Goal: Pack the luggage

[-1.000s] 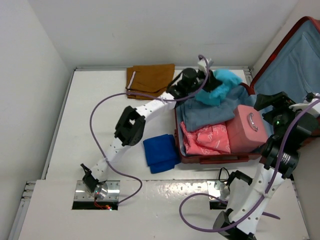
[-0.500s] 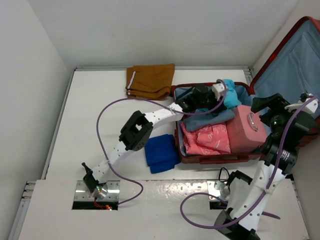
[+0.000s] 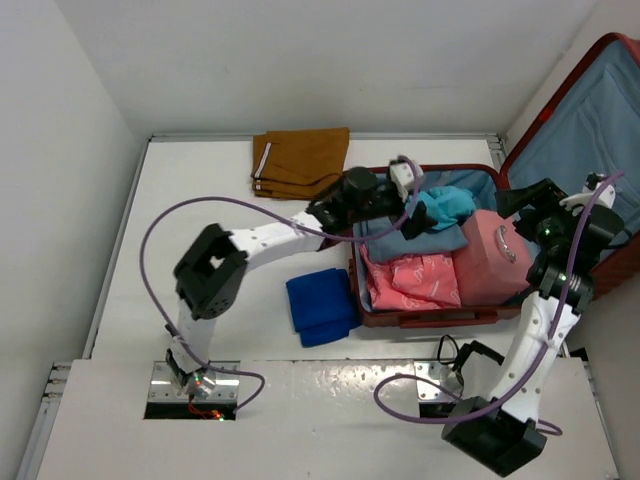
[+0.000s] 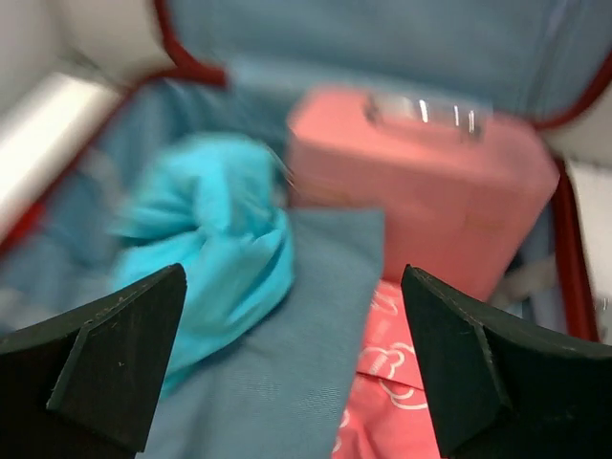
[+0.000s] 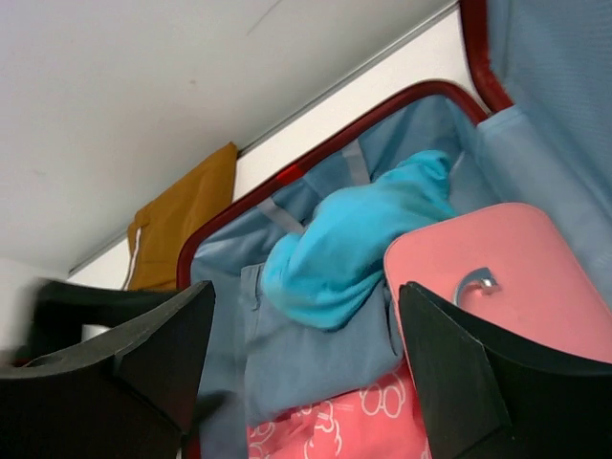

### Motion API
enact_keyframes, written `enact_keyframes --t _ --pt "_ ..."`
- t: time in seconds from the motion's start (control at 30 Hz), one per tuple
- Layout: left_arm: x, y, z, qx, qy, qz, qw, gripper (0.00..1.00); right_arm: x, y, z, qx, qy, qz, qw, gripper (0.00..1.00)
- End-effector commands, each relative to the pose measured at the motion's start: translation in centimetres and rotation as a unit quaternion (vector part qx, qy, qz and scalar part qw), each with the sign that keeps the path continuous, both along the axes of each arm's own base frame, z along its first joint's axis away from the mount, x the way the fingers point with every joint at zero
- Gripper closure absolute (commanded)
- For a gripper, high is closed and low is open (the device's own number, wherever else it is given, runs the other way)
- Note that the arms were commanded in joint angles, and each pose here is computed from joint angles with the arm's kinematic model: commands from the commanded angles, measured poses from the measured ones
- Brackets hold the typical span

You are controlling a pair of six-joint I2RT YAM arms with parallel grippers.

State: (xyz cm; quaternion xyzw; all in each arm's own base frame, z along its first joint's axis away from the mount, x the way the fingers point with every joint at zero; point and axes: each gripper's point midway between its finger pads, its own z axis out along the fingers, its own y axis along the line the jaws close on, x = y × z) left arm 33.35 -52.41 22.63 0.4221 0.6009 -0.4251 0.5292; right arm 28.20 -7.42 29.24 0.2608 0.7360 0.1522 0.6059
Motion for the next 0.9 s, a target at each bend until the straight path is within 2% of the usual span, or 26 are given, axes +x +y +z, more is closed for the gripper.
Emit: enact_keyframes --t 0.0,0.1,0.13,0.2,0.23,0.3,0.33,0.37,0.4,0.43,0.5,0.57,0.67,0.73,0.77,0.87 --pt "1.9 5.1 13.2 -0.108 -0.067 0.083 0.988 0.00 1.4 1.1 1.5 -0.005 -0.036 0.050 0.998 0.23" --pt "3.8 10.0 17.2 -0.066 -0.106 0.144 0.982 0.00 2.2 2.2 0.7 0.008 -0.021 0.096 0.995 0.23" --pt "4.9 12.7 16.3 0.006 -0.103 0.160 0.982 0.00 2.0 3.1 0.3 0.012 -0.011 0.118 0.993 0.23" --pt "5.3 16.1 15.2 0.062 -0.087 0.175 0.979 0.00 2.1 3.5 -0.1 -0.002 -0.002 0.138 0.990 0.21" --pt "5.2 20.1 12.7 0.125 -0.068 0.179 0.974 0.00 1.8 4.3 -0.4 0.000 0.002 0.156 0.988 0.19" --pt "2.9 23.2 9.3 0.179 -0.056 0.123 0.974 0.00 1.7 5.2 -1.0 -0.013 0.008 0.184 0.983 0.18" --pt "0.5 25.6 3.7 0.257 -0.058 0.065 0.963 0.00 1.5 5.7 -1.0 -0.014 0.007 0.198 0.980 0.17" --pt "-2.4 27.5 4.3 0.248 -0.089 0.018 0.965 0.00 1.3 6.4 -1.7 -0.017 0.017 0.215 0.976 0.15" --pt "-4.8 29.2 -0.4 0.290 -0.096 -0.027 0.952 0.00 1.3 7.1 -2.0 -0.015 0.021 0.228 0.973 0.15" --pt "-6.5 30.1 -1.5 0.295 -0.086 -0.031 0.951 0.00 1.2 7.3 -2.1 -0.016 0.023 0.232 0.972 0.15" --pt "-10.0 30.3 -2.3 0.309 -0.164 -0.089 0.933 0.00 1.0 7.7 -2.5 -0.016 0.031 0.241 0.970 0.14" --pt "-13.1 30.0 -5.7 0.328 -0.191 -0.157 0.912 0.00 1.1 8.5 -3.1 -0.012 0.041 0.252 0.967 0.13" --pt "-15.1 29.6 -8.6 0.344 -0.207 -0.210 0.892 0.00 1.3 8.8 -3.0 -0.022 0.045 0.257 0.965 0.13" --pt "-15.0 29.1 -9.7 0.352 -0.221 -0.229 0.880 0.00 1.3 9.1 -3.3 -0.020 0.055 0.257 0.965 0.13" --pt "-14.9 29.0 -11.3 0.360 -0.205 -0.237 0.879 0.00 1.3 9.1 -3.0 -0.025 0.053 0.258 0.964 0.13" --pt "-13.6 27.6 -12.4 0.358 -0.216 -0.242 0.876 0.00 1.3 9.3 -3.0 -0.028 0.057 0.259 0.964 0.12"
